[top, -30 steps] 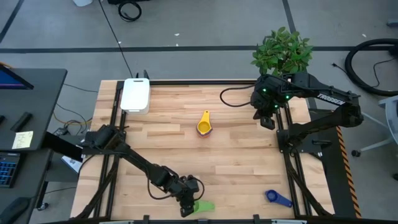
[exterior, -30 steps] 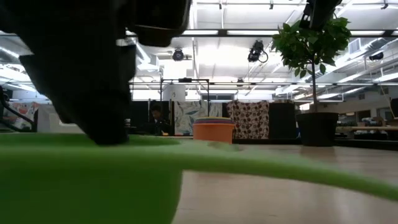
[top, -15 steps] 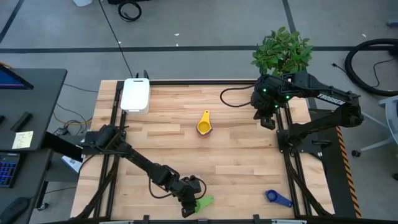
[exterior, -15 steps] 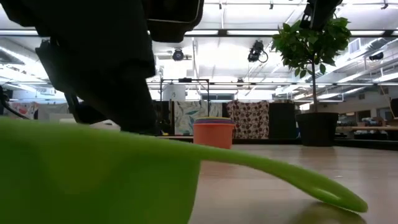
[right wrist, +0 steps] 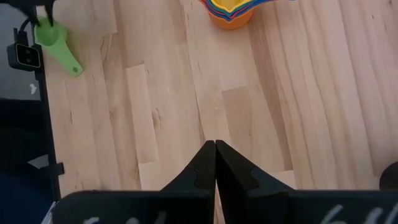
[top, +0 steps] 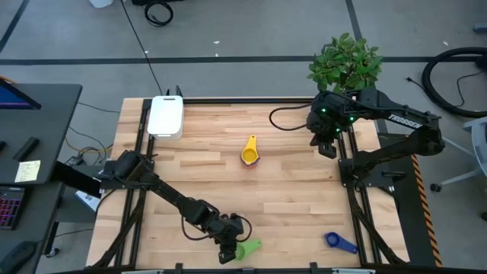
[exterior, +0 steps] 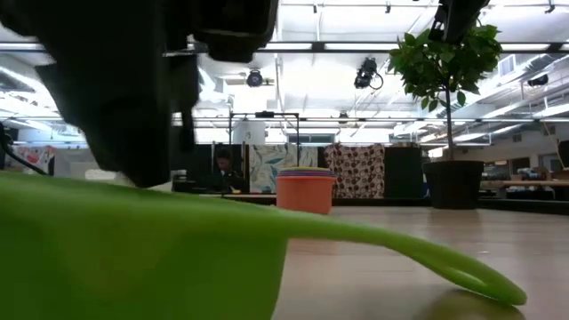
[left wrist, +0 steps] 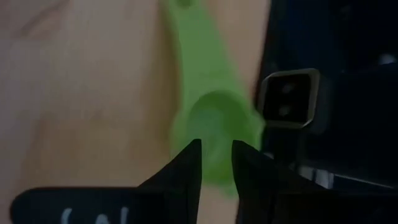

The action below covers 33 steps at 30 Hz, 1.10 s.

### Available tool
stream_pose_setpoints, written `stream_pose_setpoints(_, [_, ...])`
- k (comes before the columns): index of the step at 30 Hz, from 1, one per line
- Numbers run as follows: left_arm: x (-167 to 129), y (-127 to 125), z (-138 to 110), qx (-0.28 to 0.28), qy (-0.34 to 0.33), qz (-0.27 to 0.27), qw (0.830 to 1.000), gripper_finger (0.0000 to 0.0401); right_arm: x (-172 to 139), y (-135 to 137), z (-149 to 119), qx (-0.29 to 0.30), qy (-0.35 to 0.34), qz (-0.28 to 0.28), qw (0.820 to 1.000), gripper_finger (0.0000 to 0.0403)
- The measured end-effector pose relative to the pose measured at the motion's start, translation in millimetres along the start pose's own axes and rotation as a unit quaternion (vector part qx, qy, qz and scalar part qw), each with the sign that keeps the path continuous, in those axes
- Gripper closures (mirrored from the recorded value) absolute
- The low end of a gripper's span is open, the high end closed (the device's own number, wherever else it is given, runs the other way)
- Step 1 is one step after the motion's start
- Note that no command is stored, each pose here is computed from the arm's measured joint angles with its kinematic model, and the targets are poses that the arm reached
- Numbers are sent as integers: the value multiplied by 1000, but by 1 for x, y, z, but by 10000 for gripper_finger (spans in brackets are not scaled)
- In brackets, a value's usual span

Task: Nest measuring cups in basket
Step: Stack the green measuring cup on top of the yellow measuring cup

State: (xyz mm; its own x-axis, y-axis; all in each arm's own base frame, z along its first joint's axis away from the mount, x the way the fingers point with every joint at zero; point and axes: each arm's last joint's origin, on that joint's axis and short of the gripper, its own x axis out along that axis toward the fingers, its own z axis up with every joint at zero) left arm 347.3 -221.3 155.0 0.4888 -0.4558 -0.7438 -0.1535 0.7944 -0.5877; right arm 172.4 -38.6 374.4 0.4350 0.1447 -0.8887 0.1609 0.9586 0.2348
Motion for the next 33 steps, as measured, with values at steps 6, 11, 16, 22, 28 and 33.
stream_pose_setpoints(6, [-12,4,2,-8,9,29,1000,344,0,0,1,-1,-3,0,1000,390])
stream_pose_setpoints(11, [-11,3,2,-6,7,26,1000,371,0,0,1,-1,-3,0,1000,390])
stream_pose_setpoints(16, [-11,4,2,-8,10,28,1000,387,0,0,1,-1,-3,0,1000,390])
stream_pose_setpoints(22, [-12,5,3,-10,16,26,999,395,0,0,1,-1,-3,0,1000,390])
stream_pose_setpoints(28, [-13,9,9,11,13,27,999,371,0,0,2,-2,-10,0,1000,390])
stream_pose_setpoints(33, [-13,12,11,-11,25,20,999,337,0,0,2,-2,-10,0,1000,390])
